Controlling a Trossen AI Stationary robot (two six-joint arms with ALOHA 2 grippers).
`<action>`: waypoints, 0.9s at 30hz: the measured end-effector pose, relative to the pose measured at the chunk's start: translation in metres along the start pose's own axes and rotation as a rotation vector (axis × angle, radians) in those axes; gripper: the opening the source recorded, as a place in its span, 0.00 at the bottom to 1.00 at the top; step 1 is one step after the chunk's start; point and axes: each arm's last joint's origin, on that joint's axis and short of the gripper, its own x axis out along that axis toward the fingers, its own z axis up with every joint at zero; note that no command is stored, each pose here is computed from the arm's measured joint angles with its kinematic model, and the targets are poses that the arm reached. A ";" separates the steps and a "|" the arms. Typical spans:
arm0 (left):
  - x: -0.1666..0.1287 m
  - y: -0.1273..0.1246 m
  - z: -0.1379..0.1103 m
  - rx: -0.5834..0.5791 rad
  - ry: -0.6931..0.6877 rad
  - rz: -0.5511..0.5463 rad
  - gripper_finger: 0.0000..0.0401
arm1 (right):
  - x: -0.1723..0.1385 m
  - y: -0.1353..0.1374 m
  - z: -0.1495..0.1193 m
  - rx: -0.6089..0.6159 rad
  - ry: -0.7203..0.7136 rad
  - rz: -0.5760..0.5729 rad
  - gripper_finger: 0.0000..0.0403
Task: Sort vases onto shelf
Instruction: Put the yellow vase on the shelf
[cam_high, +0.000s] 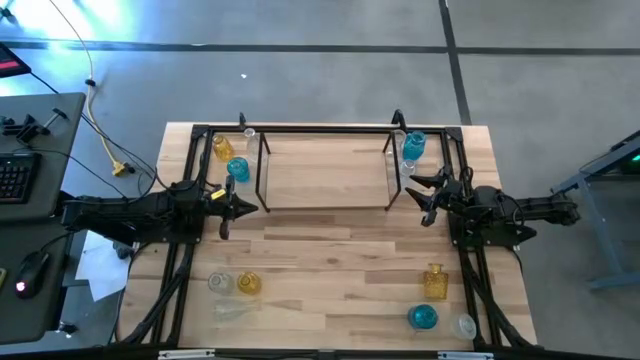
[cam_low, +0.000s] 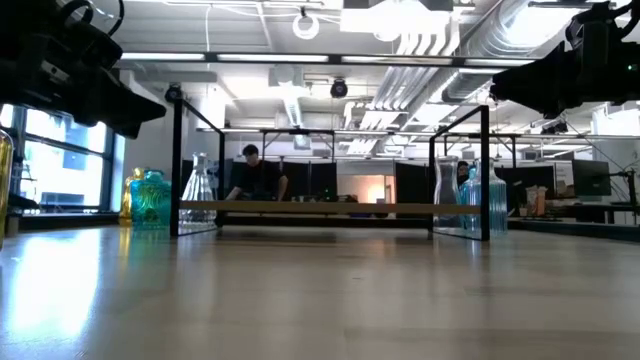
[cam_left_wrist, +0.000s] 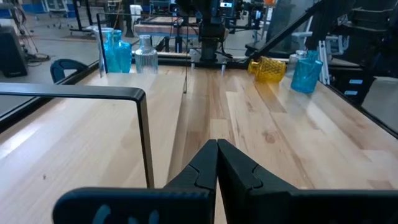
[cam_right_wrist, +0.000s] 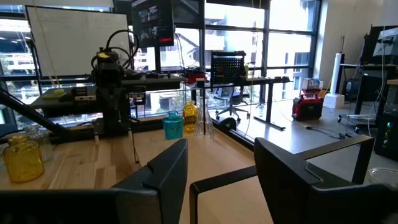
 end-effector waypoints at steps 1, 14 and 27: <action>0.000 0.000 0.000 -0.002 0.000 0.000 0.00 | 0.000 0.000 0.000 0.000 0.000 0.000 0.42; -0.001 0.003 0.014 -0.204 -0.157 0.085 0.00 | 0.000 0.000 0.000 0.000 0.000 0.000 0.42; -0.021 -0.008 0.089 -0.304 -0.448 -0.187 0.00 | 0.000 0.000 0.000 0.000 0.000 0.000 0.42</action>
